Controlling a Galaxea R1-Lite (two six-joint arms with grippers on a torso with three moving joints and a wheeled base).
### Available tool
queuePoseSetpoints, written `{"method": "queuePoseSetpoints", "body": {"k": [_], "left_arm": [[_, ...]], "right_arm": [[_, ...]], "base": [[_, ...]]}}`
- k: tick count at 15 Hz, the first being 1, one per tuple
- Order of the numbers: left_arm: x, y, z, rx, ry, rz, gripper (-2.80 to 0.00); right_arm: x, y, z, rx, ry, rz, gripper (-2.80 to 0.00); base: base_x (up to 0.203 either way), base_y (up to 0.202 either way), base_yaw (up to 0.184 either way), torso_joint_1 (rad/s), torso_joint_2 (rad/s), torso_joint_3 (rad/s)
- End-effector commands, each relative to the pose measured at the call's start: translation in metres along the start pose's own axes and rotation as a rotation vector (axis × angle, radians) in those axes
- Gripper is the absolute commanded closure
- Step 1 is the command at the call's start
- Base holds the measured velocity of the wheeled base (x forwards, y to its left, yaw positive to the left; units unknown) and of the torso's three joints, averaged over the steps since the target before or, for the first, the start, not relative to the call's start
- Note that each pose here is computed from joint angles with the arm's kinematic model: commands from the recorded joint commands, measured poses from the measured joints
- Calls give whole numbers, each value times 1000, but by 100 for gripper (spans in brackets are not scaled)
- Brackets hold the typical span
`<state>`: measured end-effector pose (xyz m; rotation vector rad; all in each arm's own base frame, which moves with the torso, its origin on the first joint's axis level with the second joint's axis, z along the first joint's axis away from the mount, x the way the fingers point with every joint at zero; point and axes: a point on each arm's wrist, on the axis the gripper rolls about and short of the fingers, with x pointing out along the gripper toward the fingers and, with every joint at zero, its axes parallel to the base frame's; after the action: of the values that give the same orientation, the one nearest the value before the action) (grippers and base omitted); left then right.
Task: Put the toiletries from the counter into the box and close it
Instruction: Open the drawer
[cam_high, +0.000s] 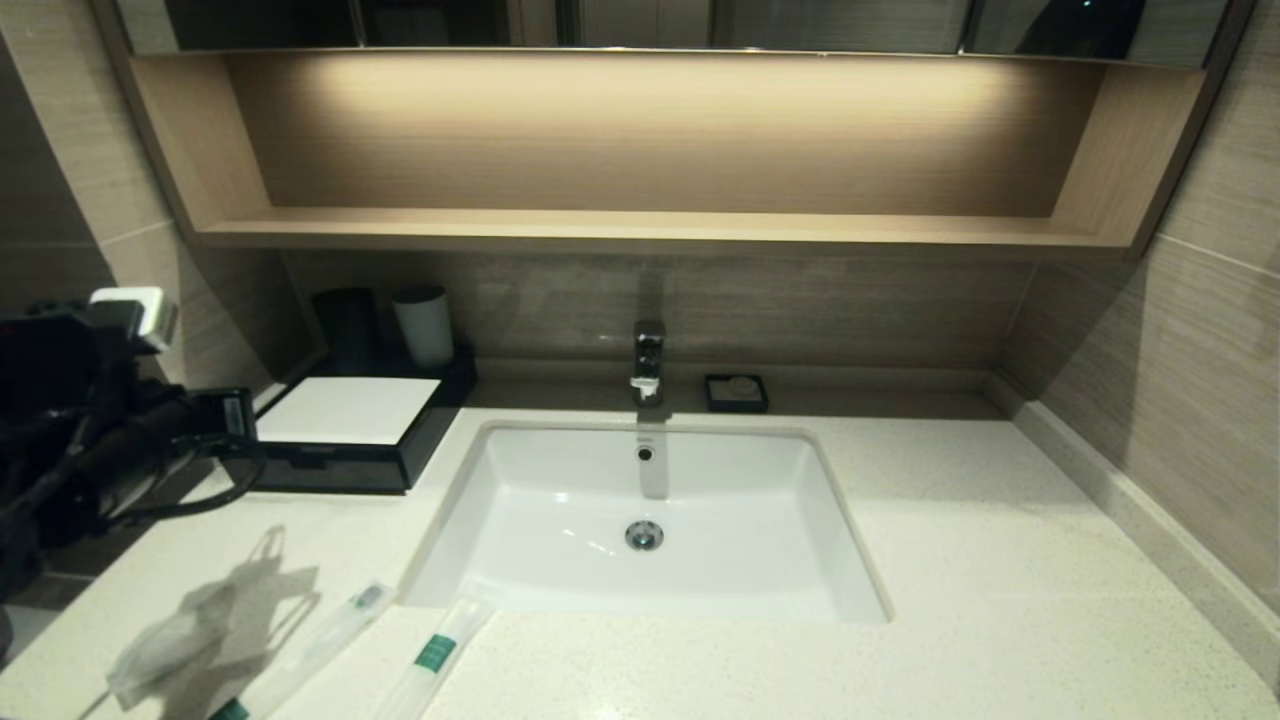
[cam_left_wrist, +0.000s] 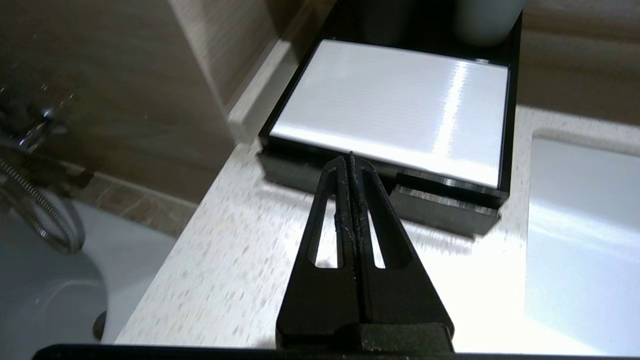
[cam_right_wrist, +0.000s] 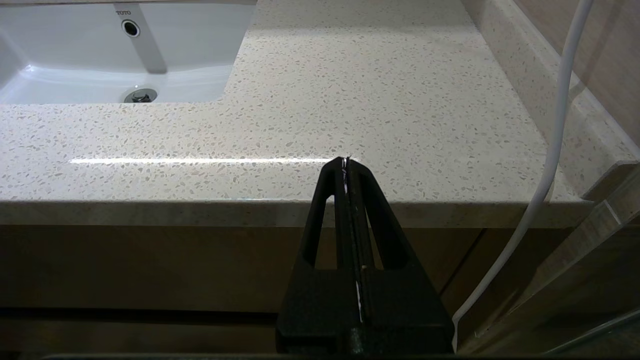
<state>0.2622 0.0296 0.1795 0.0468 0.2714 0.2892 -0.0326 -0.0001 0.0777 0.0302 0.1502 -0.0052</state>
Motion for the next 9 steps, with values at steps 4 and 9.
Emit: {"method": "queuePoseSetpoints", "body": {"k": [4,9], "left_arm": [[-91,24,-16,-30,25,6,0],[-129,31,-7,-41,65,-2,-280]], "right_arm": [[0,0,0,0,2,0,0],[0,0,0,0,2,0,0]], "base": [[0,0,0,0,0,0],[0,0,0,0,0,0]]}}
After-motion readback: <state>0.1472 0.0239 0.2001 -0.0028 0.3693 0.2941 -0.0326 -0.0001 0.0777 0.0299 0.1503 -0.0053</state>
